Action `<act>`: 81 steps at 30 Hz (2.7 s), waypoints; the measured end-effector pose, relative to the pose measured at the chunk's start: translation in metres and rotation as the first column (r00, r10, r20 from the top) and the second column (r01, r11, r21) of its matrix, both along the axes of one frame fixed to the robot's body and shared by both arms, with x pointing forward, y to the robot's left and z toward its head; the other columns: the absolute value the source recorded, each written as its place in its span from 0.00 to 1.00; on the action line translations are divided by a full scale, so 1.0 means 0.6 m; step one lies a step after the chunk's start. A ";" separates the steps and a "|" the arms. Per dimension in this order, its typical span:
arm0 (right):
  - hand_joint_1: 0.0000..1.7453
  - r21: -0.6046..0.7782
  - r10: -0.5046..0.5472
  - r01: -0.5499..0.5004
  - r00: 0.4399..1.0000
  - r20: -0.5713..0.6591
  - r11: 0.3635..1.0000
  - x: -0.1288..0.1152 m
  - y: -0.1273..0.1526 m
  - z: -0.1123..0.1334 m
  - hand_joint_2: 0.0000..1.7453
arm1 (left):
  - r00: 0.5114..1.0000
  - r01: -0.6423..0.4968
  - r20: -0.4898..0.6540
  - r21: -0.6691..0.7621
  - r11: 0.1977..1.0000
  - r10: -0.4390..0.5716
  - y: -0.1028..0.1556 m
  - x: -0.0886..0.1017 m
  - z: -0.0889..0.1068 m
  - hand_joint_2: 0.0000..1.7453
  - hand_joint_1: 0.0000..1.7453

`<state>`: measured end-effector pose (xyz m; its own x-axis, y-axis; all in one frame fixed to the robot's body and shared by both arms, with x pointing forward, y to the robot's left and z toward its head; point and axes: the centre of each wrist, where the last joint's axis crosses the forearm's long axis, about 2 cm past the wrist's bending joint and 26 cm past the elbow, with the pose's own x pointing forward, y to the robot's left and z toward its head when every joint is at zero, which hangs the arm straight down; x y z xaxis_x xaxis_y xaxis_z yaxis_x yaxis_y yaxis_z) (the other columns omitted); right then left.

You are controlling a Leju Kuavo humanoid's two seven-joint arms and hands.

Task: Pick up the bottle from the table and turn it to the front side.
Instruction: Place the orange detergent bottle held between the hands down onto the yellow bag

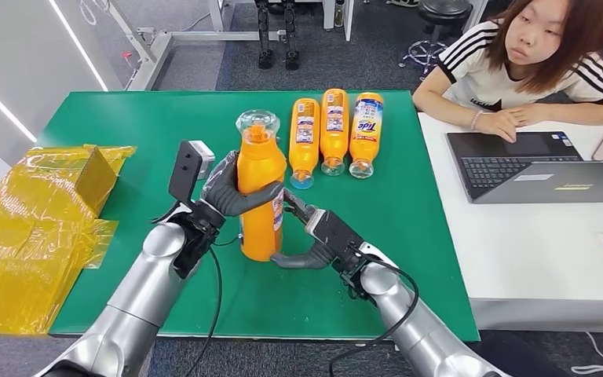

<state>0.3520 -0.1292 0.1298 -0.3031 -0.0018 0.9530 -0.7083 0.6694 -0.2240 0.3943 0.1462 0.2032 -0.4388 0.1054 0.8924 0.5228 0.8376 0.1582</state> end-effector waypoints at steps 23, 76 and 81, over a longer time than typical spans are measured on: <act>0.00 0.085 -0.055 0.055 0.998 -0.006 0.995 -0.078 -0.076 -0.052 1.00 | 0.529 -0.807 0.824 0.562 0.183 -0.202 0.197 0.093 0.077 1.00 1.00; 0.00 0.151 -0.074 0.081 0.996 -0.051 0.985 -0.099 -0.088 -0.058 1.00 | 0.741 -0.671 0.666 0.725 -0.158 -0.091 0.417 -0.111 -0.230 1.00 0.00; 0.00 0.155 -0.076 0.085 0.995 -0.069 0.984 -0.103 -0.090 -0.065 1.00 | 0.730 -0.683 0.683 0.730 -0.012 0.029 0.407 -0.116 -0.237 1.00 0.00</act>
